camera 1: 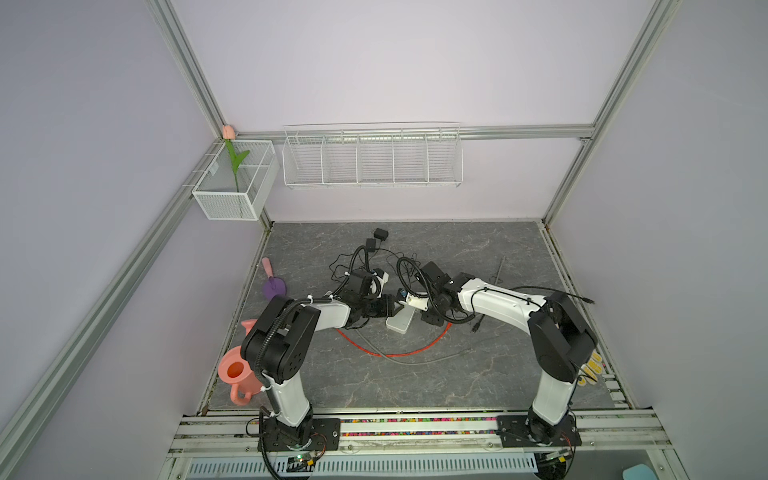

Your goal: Insert the plug into the switch port

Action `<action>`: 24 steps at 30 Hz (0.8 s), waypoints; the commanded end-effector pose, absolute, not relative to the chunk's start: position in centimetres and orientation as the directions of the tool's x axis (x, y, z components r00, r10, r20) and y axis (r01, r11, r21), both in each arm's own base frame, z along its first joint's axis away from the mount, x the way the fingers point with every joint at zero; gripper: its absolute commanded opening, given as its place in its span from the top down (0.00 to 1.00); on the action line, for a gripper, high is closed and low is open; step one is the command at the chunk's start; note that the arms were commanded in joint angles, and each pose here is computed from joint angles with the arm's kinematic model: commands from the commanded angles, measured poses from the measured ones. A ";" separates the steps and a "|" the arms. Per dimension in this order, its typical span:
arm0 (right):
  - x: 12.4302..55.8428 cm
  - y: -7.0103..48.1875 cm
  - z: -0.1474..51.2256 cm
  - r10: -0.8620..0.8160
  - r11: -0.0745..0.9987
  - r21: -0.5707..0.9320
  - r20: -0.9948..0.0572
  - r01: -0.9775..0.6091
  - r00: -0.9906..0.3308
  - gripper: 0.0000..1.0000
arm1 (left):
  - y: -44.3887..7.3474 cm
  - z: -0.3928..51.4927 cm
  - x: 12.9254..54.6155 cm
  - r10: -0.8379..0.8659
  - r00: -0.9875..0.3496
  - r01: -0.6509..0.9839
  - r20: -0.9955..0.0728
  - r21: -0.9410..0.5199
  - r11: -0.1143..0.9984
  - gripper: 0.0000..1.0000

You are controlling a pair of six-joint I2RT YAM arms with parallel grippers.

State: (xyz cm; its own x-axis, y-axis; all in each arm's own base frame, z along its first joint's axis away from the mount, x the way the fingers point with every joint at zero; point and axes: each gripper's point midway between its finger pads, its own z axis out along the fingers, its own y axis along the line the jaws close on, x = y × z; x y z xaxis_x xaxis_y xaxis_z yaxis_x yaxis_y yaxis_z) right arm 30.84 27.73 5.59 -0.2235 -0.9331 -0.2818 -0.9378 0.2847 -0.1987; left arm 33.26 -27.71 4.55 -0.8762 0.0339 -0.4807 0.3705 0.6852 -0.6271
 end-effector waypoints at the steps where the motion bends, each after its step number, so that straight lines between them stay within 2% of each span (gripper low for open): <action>1: 30.0 27.6 4.6 -0.939 0.264 -0.152 -0.268 -0.952 -0.217 0.93 | -28.2 4.4 33.9 0.037 -0.873 0.377 -0.486 -0.627 0.682 0.53; 9: 30.3 27.6 3.2 -0.952 0.254 -0.154 -0.214 -0.955 -0.219 0.93 | -27.9 4.3 34.1 0.024 -0.874 0.363 -0.486 -0.620 0.696 0.53; 24: 30.5 27.8 3.1 -0.957 0.245 -0.170 -0.202 -0.955 -0.210 0.93 | -27.5 3.5 33.9 -0.006 -0.877 0.337 -0.480 -0.624 0.705 0.54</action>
State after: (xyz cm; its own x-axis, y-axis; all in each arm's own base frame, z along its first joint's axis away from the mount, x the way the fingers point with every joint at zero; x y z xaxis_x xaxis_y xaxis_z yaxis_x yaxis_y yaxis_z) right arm 30.44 27.58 3.10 -0.2244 -0.9508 -0.2137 -0.9503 0.2621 -0.1681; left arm 33.88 -27.56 4.18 -0.8764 0.0025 -0.4815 0.3455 0.6999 -0.6251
